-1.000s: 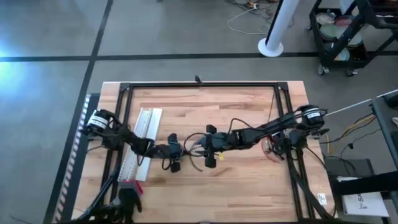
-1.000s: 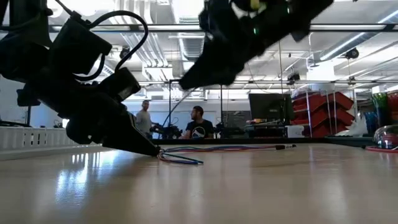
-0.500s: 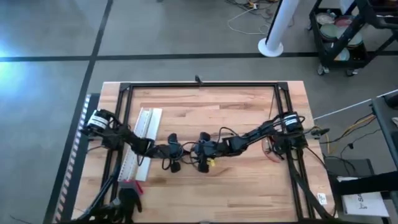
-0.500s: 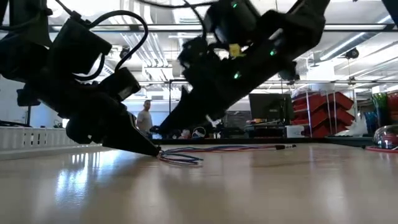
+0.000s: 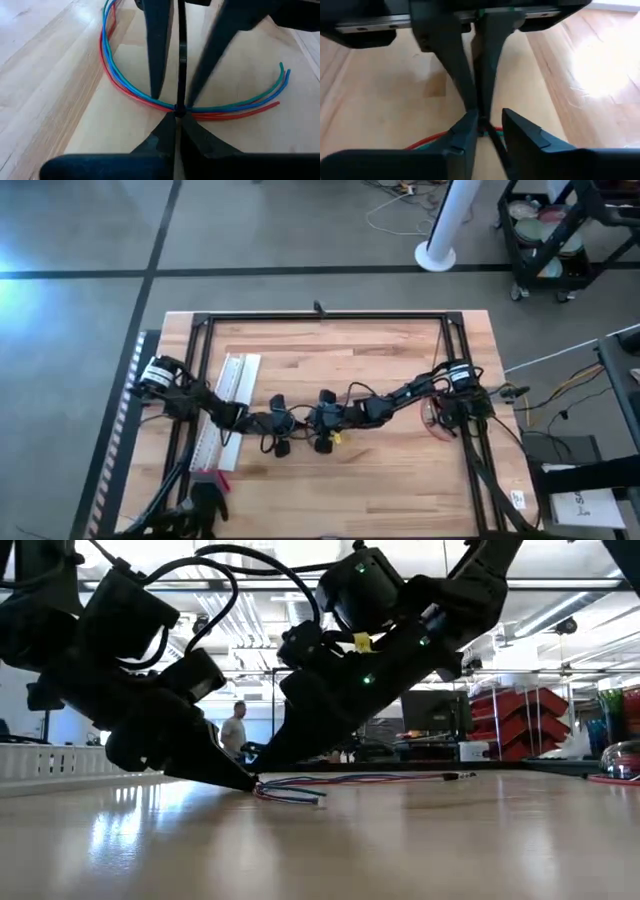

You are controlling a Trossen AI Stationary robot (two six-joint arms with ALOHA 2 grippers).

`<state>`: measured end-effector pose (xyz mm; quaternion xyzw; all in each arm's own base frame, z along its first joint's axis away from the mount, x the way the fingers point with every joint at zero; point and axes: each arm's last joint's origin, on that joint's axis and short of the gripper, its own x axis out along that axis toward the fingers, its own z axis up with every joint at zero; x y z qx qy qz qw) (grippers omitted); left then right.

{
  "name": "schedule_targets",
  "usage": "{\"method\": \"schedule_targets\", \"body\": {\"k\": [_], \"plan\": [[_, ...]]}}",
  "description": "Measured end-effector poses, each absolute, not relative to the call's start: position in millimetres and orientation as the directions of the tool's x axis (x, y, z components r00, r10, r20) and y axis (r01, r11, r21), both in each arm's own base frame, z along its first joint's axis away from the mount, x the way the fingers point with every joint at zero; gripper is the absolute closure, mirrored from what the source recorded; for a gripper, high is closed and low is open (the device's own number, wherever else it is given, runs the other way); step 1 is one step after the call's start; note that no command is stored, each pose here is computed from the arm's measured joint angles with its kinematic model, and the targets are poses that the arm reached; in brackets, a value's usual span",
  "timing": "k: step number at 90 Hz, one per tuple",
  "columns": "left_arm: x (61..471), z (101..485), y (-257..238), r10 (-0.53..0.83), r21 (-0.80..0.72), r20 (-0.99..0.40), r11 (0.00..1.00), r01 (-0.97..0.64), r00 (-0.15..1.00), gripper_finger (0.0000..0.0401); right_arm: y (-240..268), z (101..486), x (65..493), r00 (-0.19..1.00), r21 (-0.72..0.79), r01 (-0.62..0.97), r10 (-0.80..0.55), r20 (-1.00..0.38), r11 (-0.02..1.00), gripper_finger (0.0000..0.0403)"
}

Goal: Ziptie cables
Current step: Wrap the cable wires using bottom black ziptie

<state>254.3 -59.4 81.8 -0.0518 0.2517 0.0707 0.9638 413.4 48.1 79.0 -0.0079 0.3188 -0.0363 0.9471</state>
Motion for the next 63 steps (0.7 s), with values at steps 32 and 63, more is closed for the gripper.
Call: {"method": "schedule_targets", "body": {"k": [32,63], "plan": [[253.9,81.3,-59.3,0.112,-0.061,-0.498,0.985,-0.163,0.86,0.0401,47.6,100.7,411.9,0.807,-0.053,0.058,-0.078,-0.585,0.997,0.04],[253.2,87.7,-59.4,0.108,-0.051,-0.485,0.987,-0.151,0.868,0.0401,49.1,107.6,408.7,0.794,-0.061,0.047,-0.075,-0.603,0.997,0.0402]]}}
